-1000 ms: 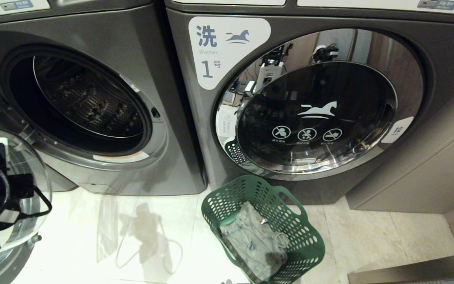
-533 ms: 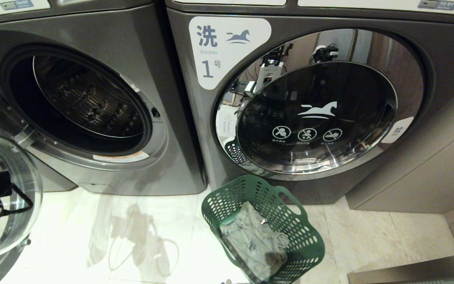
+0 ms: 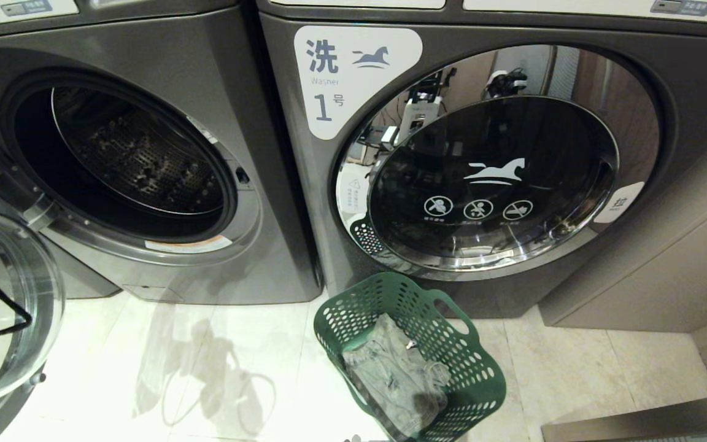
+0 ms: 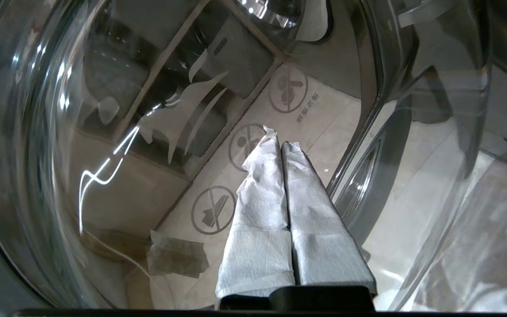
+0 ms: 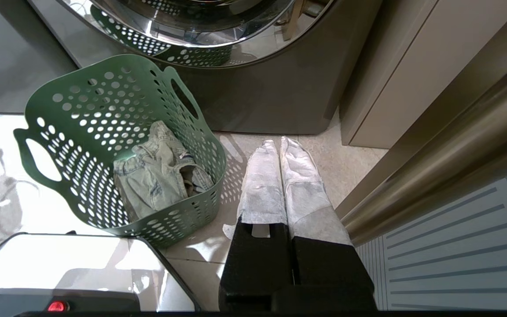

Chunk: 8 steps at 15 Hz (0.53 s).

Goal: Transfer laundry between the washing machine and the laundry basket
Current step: Open the lid of the washing machine

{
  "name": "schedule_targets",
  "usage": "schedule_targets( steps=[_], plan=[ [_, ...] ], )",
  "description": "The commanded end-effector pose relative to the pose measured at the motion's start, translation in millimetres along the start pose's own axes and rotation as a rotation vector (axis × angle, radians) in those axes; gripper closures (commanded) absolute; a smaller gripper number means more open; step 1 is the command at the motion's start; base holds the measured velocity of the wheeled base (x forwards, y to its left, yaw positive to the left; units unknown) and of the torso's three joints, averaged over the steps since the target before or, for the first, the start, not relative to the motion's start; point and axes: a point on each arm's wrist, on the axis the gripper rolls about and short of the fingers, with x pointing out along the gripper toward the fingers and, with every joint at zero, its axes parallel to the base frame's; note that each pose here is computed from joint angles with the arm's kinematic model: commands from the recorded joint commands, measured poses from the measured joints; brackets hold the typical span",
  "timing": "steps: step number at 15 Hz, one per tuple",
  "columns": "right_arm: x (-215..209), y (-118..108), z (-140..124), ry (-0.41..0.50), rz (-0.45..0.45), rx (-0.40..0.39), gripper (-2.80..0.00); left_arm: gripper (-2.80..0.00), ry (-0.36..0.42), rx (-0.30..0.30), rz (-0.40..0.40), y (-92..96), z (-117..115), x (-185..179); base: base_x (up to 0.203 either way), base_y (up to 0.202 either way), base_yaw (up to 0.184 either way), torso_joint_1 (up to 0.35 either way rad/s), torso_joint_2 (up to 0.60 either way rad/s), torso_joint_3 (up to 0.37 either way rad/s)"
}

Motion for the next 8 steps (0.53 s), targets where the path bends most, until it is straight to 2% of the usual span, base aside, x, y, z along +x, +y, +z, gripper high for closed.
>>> schedule_targets(
  steps=[1, 8],
  plan=[
    [-0.1, 0.0, 0.3, -0.002, 0.001, -0.001, 0.0, 0.0, 0.002, -0.001, 0.011, 3.8, -1.0, -1.5, 0.0, 0.0, 0.0, 0.0, 0.0, 0.0],
    [0.0, 0.0, -0.1, 0.0, 0.0, 0.0, 0.0, 0.0, 0.039, 0.007, 0.061, 14.2, -13.1, 16.0, 0.0, 0.0, 0.0, 0.0, 0.0, 0.0]
  ],
)
